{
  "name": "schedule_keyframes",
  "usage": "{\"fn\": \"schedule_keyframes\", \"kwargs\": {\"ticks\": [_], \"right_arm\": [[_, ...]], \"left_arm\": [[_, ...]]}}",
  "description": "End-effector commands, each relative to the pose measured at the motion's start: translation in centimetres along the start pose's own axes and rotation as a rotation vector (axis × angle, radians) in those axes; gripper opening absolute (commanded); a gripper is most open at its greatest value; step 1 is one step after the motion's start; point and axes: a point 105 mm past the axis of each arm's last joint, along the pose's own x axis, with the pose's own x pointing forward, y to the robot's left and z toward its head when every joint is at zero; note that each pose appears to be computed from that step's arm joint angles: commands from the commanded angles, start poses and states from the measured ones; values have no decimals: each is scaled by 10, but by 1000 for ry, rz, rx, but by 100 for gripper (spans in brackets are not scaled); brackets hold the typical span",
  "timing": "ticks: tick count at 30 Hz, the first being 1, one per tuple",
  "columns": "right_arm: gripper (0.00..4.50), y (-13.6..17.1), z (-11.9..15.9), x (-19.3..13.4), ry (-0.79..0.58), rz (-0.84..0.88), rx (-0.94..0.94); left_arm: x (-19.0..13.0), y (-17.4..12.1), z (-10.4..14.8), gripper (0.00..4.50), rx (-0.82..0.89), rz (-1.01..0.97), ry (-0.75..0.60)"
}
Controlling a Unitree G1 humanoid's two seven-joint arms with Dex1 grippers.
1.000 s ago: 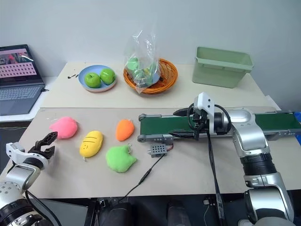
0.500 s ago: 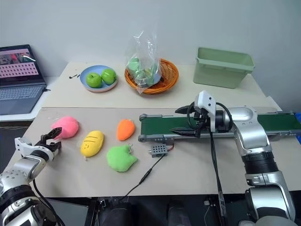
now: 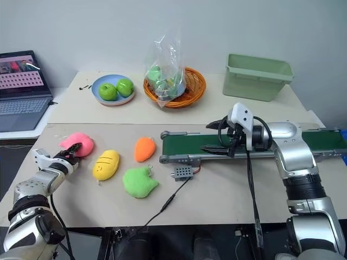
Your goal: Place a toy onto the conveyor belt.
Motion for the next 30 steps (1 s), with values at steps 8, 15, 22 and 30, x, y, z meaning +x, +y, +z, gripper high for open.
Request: {"fn": "schedule_keyframes", "kwargs": {"ticks": [8,15,22,30], "right_arm": [[450,-7,12,-8,-17,-38,-60],[450,-7,11,-5,-18,-33,-62],[450,-5,12,-1,-32,-22,-61],[450,-7,16,-2,-49,-27,-56]], "left_arm": [[-10,-50,21,88,-9,-228,-61],[-41,-102,22,88,104,-404,-57],[-63,-158,-34,88,563,-583,39],[-63,-177,-69,88,1361,-659,-15]]}}
